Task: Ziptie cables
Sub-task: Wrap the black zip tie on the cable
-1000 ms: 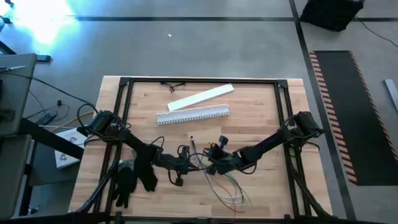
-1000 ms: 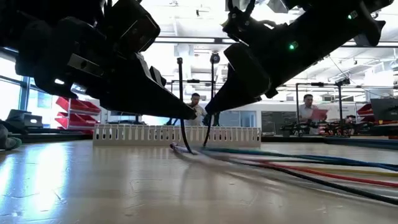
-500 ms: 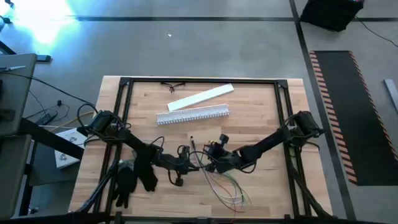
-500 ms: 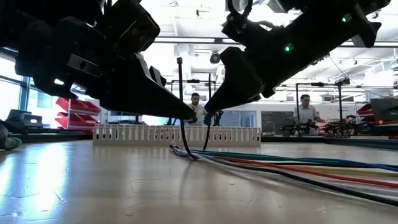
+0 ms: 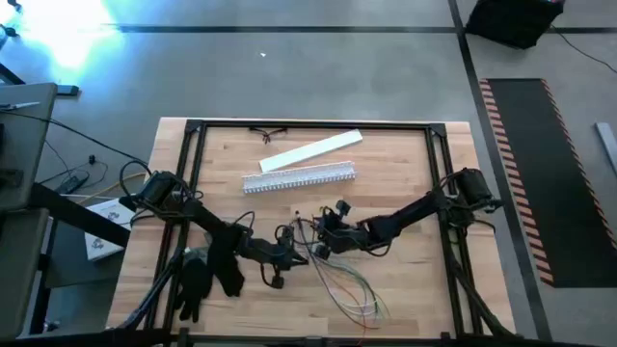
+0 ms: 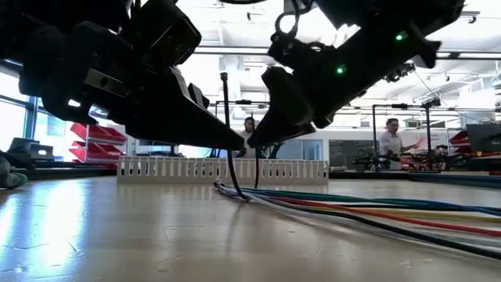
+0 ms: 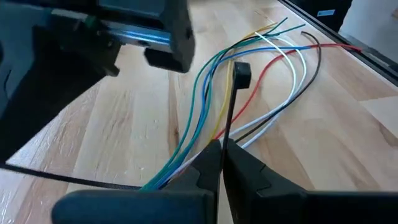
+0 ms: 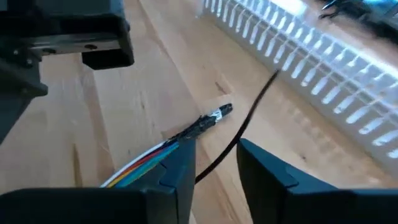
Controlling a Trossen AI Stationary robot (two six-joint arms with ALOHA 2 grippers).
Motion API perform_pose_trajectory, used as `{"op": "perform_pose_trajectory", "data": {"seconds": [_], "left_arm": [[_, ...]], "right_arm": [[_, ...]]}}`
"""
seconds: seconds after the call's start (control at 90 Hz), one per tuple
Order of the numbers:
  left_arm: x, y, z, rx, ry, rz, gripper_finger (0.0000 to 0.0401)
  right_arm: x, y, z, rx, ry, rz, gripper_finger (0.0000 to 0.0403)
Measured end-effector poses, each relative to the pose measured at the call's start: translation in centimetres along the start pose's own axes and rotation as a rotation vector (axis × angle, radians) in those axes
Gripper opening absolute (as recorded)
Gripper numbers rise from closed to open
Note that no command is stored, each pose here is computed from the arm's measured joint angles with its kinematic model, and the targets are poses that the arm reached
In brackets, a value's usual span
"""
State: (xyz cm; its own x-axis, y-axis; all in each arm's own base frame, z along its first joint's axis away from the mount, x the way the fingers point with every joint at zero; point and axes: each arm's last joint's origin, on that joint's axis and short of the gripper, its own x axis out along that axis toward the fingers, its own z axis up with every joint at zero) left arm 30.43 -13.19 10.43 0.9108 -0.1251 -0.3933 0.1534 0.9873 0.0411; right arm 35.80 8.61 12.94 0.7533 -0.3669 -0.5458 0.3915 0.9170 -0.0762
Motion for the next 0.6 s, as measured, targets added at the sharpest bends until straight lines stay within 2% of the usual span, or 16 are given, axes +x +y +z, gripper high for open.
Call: {"op": "perform_pose_trajectory", "data": {"seconds": [0.111, 0.278, 0.6], "left_arm": [[0.0, 0.0, 0.0, 0.0, 0.0, 0.0, 0.0], [0.0, 0.0, 0.0, 0.006, 0.001, 0.0, 0.0], [0.0, 0.0, 0.0, 0.018, 0.004, 0.0, 0.0]], "right_arm": [[0.5, -0.7, 0.1, 0.013, 0.026, 0.007, 0.0133], [1.2, -2.1, -0.2, 0.085, 0.068, -0.021, 0.0135], [1.3, -4.3, -3.8, 0.294, 0.09, 0.029, 0.0135]]}}
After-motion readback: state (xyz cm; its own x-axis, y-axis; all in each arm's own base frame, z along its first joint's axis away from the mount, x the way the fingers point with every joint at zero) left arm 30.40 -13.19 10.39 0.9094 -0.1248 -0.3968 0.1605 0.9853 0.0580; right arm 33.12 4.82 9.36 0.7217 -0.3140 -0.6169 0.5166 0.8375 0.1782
